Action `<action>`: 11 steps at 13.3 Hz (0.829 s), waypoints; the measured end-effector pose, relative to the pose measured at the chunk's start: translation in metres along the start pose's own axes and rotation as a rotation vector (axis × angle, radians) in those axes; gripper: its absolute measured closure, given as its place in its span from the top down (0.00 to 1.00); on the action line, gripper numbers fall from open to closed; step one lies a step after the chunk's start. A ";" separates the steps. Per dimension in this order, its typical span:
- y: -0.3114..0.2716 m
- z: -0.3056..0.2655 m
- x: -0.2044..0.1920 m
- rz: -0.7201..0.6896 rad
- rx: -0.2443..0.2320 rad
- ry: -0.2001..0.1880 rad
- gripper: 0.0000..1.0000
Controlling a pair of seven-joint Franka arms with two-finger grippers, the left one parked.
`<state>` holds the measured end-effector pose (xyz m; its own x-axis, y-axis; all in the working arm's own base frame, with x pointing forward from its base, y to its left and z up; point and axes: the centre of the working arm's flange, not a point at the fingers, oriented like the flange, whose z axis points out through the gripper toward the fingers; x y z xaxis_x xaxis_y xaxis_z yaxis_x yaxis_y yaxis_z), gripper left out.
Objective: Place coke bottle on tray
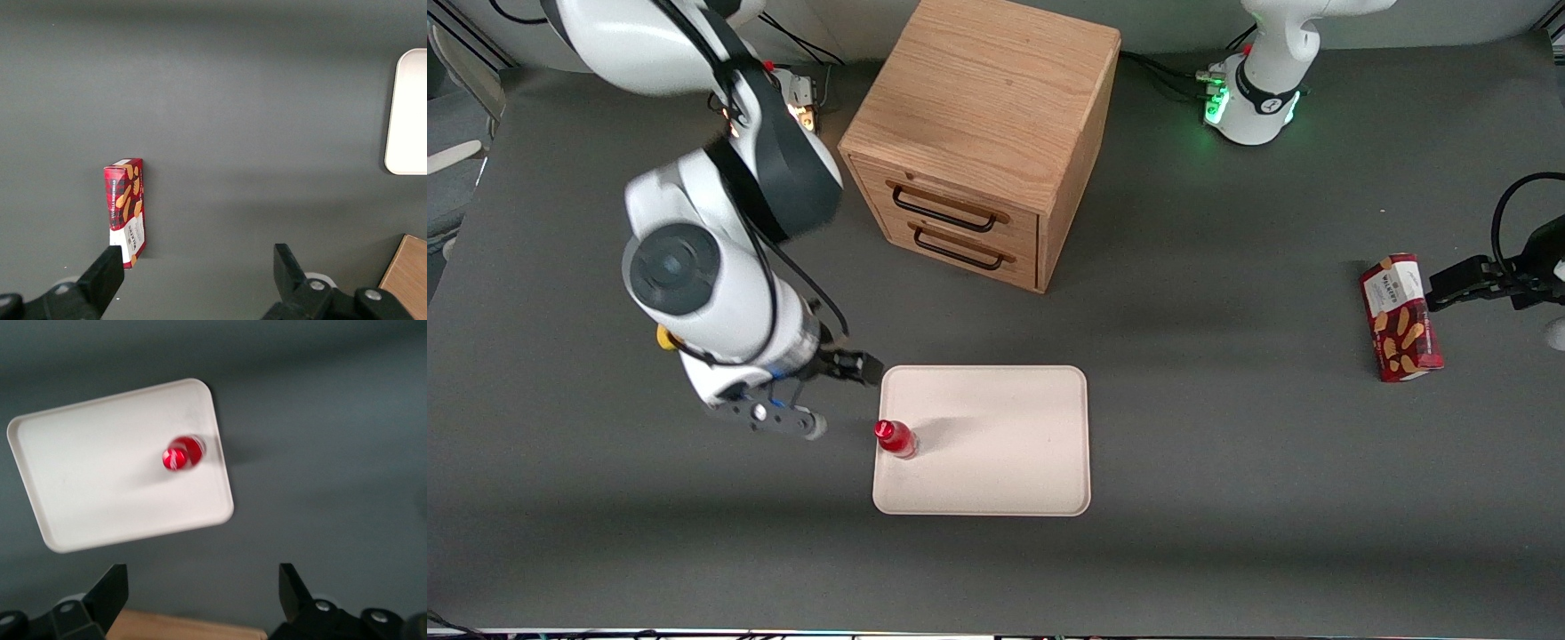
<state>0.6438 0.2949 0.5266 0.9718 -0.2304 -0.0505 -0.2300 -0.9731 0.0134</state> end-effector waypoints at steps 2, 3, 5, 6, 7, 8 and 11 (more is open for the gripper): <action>0.017 -0.040 -0.023 -0.001 -0.006 -0.006 1.00; 0.024 -0.054 -0.033 -0.001 -0.005 -0.005 1.00; 0.046 -0.071 -0.045 0.013 -0.008 -0.007 1.00; 0.062 -0.075 -0.047 0.008 -0.011 -0.012 1.00; 0.078 -0.077 -0.047 -0.009 -0.015 -0.020 1.00; 0.098 -0.078 -0.046 -0.022 -0.018 -0.028 1.00; 0.161 -0.085 -0.043 -0.069 -0.016 -0.044 1.00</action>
<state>0.5691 0.1481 0.6157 0.9819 -0.1632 -0.0957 -0.1616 -0.9866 0.0245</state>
